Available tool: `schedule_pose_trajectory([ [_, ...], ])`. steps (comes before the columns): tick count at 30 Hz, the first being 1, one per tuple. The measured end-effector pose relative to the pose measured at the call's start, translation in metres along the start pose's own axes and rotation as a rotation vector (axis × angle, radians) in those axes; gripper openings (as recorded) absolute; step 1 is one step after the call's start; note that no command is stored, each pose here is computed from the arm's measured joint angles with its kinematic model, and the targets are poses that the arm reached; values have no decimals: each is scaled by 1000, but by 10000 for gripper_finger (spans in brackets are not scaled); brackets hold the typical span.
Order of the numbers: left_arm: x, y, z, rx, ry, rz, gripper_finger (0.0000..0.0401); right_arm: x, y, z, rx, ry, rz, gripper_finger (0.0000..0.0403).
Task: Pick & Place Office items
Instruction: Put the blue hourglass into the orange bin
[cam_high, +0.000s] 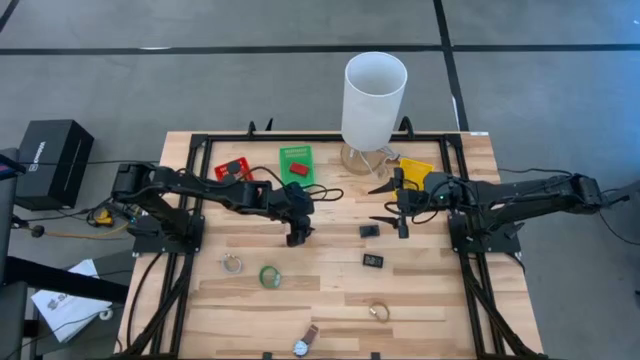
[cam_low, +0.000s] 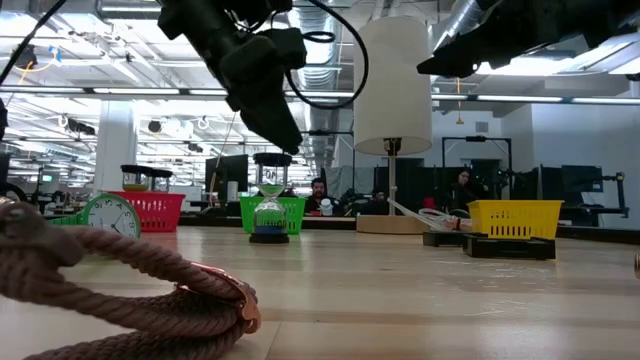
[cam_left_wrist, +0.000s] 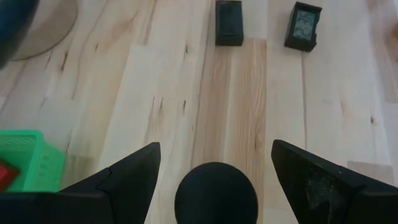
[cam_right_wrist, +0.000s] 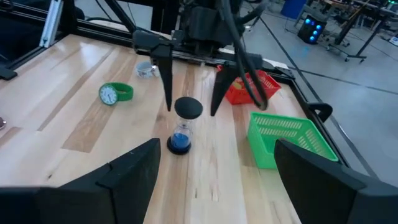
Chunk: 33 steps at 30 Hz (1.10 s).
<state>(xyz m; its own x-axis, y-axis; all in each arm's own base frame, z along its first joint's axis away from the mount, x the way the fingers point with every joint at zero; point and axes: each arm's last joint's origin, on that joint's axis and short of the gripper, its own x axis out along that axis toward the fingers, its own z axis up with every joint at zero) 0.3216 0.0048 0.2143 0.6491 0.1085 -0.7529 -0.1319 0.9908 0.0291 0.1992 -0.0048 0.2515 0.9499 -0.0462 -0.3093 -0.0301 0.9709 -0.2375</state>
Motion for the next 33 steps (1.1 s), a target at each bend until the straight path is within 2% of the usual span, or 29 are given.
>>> schedule_pose_trajectory([
  [9,8,1,-19,-11,73,9,301,0,0,0,1,3,-2,306],
  [18,11,2,-28,-2,92,11,299,0,0,0,0,3,-2,306],
  [33,11,2,-25,-12,62,9,213,0,0,0,-1,3,-2,306],
])
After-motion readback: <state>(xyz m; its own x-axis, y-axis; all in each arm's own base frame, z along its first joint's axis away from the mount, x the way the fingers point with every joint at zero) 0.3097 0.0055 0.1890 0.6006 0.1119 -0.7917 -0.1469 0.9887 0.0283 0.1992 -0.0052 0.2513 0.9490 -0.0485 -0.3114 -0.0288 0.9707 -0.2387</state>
